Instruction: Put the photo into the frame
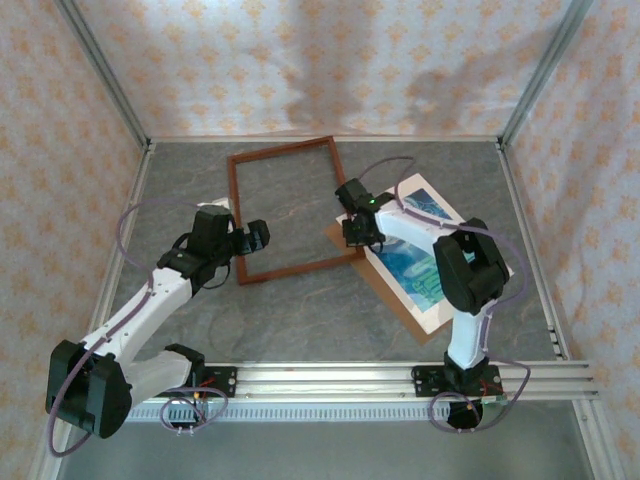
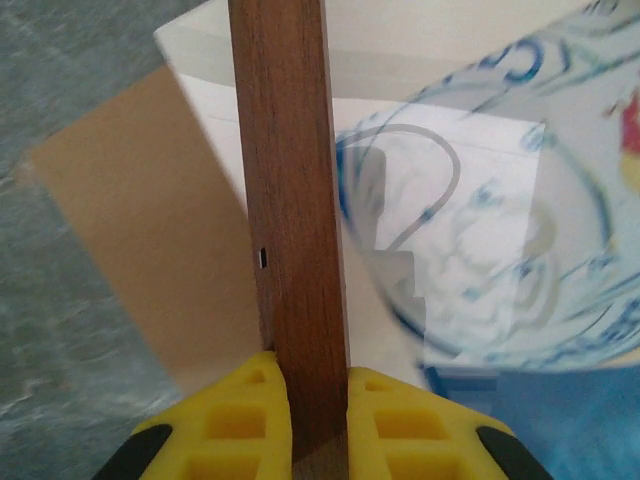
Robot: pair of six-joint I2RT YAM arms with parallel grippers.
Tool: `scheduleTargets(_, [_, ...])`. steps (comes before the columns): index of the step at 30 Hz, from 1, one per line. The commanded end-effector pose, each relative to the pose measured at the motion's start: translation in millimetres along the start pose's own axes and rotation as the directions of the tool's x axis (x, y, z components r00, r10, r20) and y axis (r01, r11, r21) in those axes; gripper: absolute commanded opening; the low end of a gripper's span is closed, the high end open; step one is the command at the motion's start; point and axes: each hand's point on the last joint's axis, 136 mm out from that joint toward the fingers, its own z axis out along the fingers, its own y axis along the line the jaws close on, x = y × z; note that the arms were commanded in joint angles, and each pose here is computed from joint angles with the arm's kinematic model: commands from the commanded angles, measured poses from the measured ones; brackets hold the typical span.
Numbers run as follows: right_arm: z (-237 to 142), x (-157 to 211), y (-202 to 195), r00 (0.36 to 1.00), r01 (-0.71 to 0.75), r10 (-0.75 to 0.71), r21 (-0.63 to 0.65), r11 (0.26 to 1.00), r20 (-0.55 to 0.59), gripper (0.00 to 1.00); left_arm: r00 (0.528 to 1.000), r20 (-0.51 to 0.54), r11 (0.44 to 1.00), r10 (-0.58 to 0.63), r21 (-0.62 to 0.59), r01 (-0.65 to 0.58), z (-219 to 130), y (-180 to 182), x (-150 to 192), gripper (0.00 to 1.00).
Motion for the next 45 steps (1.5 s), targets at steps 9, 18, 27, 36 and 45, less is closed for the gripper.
scheduleTargets(9, [1,26,80,0.977,-0.191,0.197,-0.082,0.978,0.075,0.15,0.998,0.051,1.0,-0.021,-0.009,0.021,-5,3,-5,0.99])
scheduleTargets(18, [18,50,122,0.973,-0.219,0.226,-0.109,0.97,0.055,0.18,0.991,0.137,0.986,-0.005,-0.165,0.028,-21,35,-14,1.0])
scheduleTargets(27, [7,47,130,0.966,-0.237,0.249,-0.142,0.961,0.072,0.32,0.991,0.135,0.984,-0.002,-0.179,0.027,-22,39,-10,1.0])
scheduleTargets(36, [-54,23,105,0.968,-0.1,0.123,-0.112,0.989,0.22,0.7,0.99,0.139,0.997,-0.035,-0.056,0.043,-24,18,-14,1.0])
scheduleTargets(45, [-77,-12,-3,0.954,-0.103,0.081,0.06,0.993,0.289,0.89,0.993,0.056,0.989,-0.101,0.111,0.094,0,-27,1,0.99])
